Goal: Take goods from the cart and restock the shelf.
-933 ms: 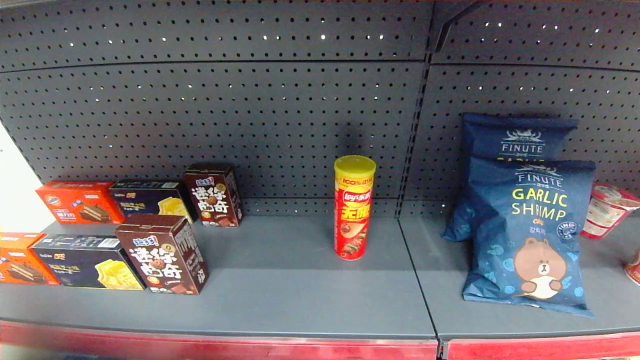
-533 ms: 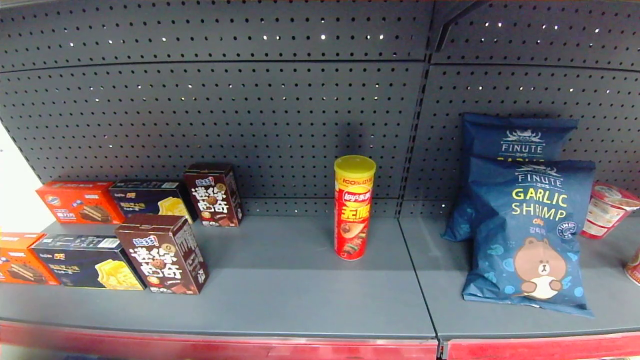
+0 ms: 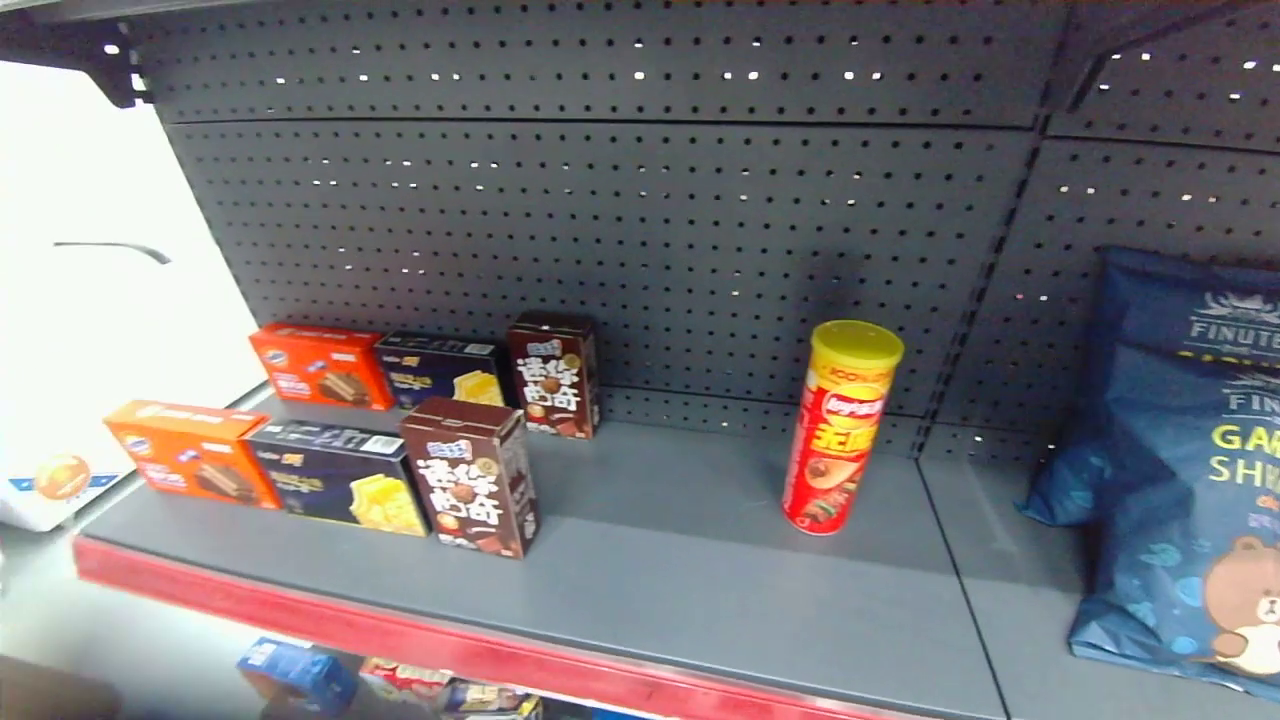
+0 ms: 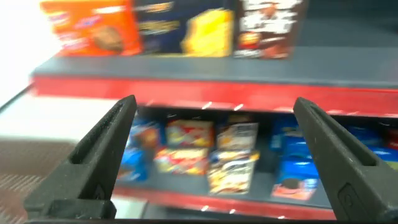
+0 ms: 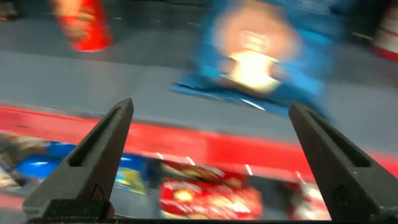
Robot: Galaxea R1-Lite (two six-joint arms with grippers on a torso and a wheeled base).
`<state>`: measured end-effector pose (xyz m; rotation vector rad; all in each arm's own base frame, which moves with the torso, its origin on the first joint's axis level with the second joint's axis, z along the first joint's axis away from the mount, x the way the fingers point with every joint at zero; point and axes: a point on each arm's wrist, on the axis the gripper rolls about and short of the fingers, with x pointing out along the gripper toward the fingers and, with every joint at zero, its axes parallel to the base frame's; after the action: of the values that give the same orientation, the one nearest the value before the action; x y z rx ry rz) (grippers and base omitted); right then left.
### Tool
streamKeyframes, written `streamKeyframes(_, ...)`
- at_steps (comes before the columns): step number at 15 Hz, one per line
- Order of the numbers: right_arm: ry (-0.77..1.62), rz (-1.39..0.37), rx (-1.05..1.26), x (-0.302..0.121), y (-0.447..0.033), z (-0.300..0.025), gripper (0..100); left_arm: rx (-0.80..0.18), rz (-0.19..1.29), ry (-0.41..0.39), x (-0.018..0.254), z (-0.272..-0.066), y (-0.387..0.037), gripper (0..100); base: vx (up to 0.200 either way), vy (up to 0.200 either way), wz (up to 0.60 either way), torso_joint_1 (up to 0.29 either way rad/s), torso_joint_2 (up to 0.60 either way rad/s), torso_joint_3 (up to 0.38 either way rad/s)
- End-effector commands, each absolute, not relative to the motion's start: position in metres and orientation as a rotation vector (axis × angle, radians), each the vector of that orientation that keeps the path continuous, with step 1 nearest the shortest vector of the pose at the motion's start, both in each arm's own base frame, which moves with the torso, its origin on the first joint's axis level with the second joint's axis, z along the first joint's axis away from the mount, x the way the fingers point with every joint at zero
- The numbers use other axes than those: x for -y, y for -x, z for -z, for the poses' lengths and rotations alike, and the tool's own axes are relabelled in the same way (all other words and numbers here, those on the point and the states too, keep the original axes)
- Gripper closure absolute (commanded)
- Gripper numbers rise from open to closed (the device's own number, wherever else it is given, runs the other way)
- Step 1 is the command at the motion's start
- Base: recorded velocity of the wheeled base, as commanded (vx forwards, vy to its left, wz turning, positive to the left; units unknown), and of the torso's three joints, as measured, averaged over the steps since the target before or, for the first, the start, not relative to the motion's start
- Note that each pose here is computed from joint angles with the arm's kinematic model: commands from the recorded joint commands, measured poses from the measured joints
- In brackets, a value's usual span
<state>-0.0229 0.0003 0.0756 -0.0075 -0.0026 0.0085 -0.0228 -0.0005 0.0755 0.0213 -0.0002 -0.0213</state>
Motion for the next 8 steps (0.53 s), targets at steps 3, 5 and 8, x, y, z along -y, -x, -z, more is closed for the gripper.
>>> streamKeyframes(3,0.008,-0.009,0.002,-0.0003,0.0228,-0.0756,0,0.000,0.021,-0.021,0.0005,-0.0755,0.0228,0,0.000,0.000,0.60,0.005,0.01,0.002)
streamKeyframes(5,0.008,-0.009,0.002,-0.0003,0.0228,-0.0756,0,0.000,0.021,-0.026,0.0005,-0.0755,0.0228,0,0.000,0.000,0.60,0.005,0.00,0.005)
streamKeyframes(8,0.008,-0.009,0.002,-0.0003,0.0228,-0.0756,0,0.000,0.020,-0.023,0.0004,-0.0755,0.0228,0,0.000,0.000,0.60,0.002,0.00,0.004)
